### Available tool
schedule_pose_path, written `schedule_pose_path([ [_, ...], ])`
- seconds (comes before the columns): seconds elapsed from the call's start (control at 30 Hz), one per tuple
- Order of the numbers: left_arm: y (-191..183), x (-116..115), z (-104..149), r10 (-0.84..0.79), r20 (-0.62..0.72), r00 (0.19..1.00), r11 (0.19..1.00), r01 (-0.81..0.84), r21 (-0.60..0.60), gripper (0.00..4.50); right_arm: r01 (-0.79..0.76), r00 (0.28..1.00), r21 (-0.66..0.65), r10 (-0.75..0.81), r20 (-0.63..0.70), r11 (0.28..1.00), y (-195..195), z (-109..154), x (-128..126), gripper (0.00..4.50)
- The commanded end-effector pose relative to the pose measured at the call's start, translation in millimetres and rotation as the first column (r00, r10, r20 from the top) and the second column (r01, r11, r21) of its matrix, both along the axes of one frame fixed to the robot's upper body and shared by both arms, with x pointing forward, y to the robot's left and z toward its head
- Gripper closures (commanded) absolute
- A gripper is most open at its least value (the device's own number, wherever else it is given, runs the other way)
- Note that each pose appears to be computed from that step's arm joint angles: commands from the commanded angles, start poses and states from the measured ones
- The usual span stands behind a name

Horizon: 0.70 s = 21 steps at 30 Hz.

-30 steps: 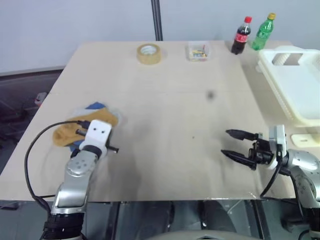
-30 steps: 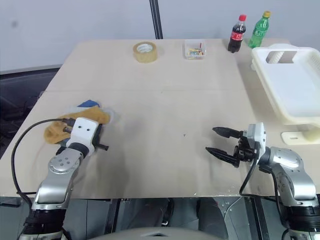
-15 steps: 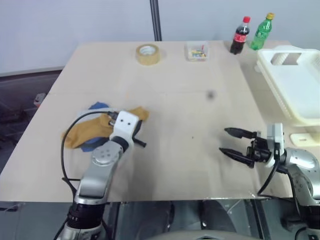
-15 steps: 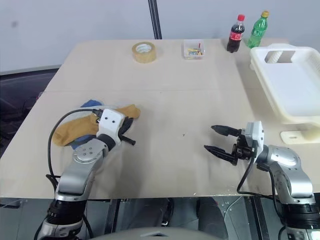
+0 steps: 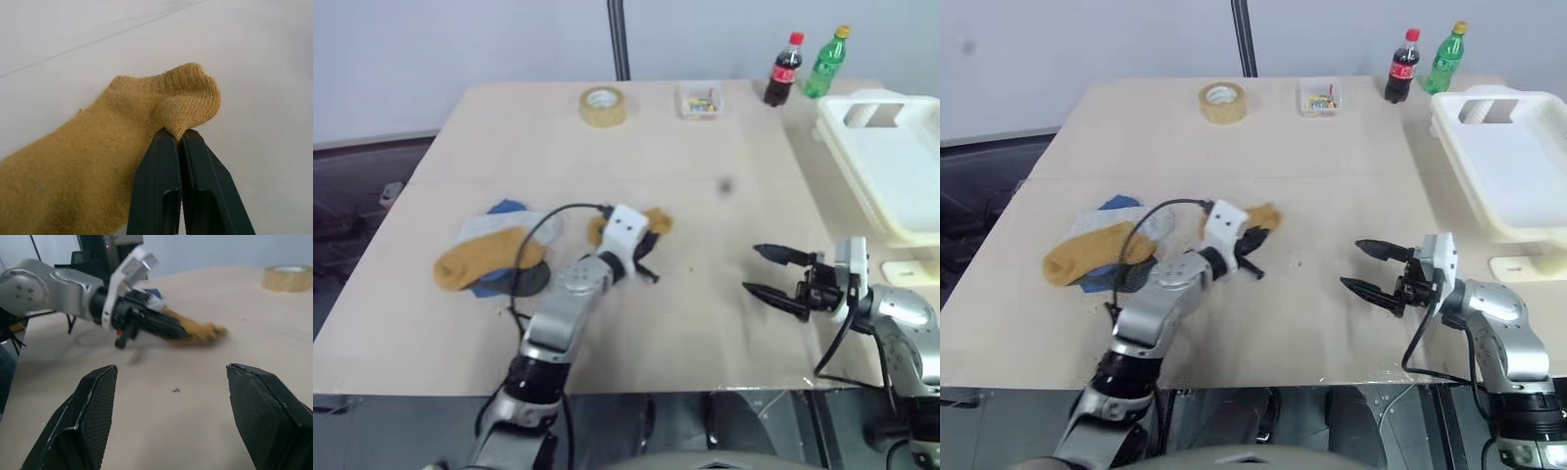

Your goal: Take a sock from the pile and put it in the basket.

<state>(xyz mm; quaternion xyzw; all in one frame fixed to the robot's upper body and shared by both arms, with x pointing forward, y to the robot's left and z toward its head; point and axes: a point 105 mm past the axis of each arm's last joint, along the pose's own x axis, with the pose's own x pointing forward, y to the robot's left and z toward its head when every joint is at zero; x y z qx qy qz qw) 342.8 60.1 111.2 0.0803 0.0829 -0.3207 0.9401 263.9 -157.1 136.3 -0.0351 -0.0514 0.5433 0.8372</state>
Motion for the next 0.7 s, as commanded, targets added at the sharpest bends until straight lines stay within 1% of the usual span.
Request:
schedule_pose_path([
  [0.03,-39.1,0.6,5.8,-0.075,-0.060,0.995,0.992,0.069,-0.106,4.42,0.013,0.998,0.010,-0.014,0.061,1.000,1.5,12.0,2.1,0.79],
  [0.1,-60.9,-3.4,7.5,-0.123,-0.100,0.987,0.980,0.105,-0.167,4.42,0.027,0.998,0.006,-0.028,0.065,1.000,0.6,12.0,2.6,0.79],
  [0.17,-74.7,-5.9,10.7,-0.143,-0.122,0.982,0.969,0.114,-0.218,4.42,0.047,0.996,0.005,-0.047,0.072,0.999,-0.2,12.5,3.5,0.79],
  [0.27,-78.7,-6.6,13.7,-0.138,-0.157,0.978,0.946,0.083,-0.313,4.42,0.079,0.994,0.010,-0.080,0.078,0.997,-1.5,13.5,5.1,0.79],
  [0.3,-77.7,-6.2,14.5,-0.128,-0.160,0.979,0.943,0.071,-0.324,3.84,0.089,0.993,0.010,-0.089,0.079,0.996,-2.1,13.7,5.4,0.79],
  [0.33,-76.2,-5.7,15.4,-0.120,-0.160,0.980,0.941,0.060,-0.333,3.52,0.098,0.992,0.009,-0.098,0.082,0.995,-2.7,13.8,5.6,0.79],
  [0.37,-73.6,-5.3,16.0,-0.112,-0.168,0.979,0.936,0.047,-0.348,3.07,0.112,0.990,0.010,-0.113,0.084,0.994,-3.8,13.8,6.5,0.79],
  [0.4,-70.9,-5.0,16.8,-0.107,-0.176,0.979,0.931,0.036,-0.364,2.86,0.125,0.989,0.010,-0.126,0.084,0.992,-5.0,13.5,7.5,0.79],
  [0.43,-69.0,-5.5,19.0,-0.112,-0.181,0.977,0.922,0.034,-0.385,2.24,0.133,0.988,0.009,-0.134,0.078,0.991,-5.9,12.7,8.3,0.79],
  [0.5,-65.5,-7.7,24.0,-0.130,-0.177,0.976,0.913,0.048,-0.405,1.51,0.144,0.986,0.009,-0.144,0.078,0.990,-6.2,12.1,10.7,0.79],
  [0.67,-54.3,-16.6,37.9,-0.196,-0.139,0.971,0.900,0.121,-0.419,1.51,0.176,0.984,0.011,-0.176,0.036,0.984,-3.5,9.3,24.2,0.79],
  [0.7,-51.6,-21.4,39.1,-0.233,-0.135,0.963,0.896,0.159,-0.414,1.51,0.185,0.982,0.015,-0.186,0.032,0.983,-3.0,9.6,28.3,0.79],
])
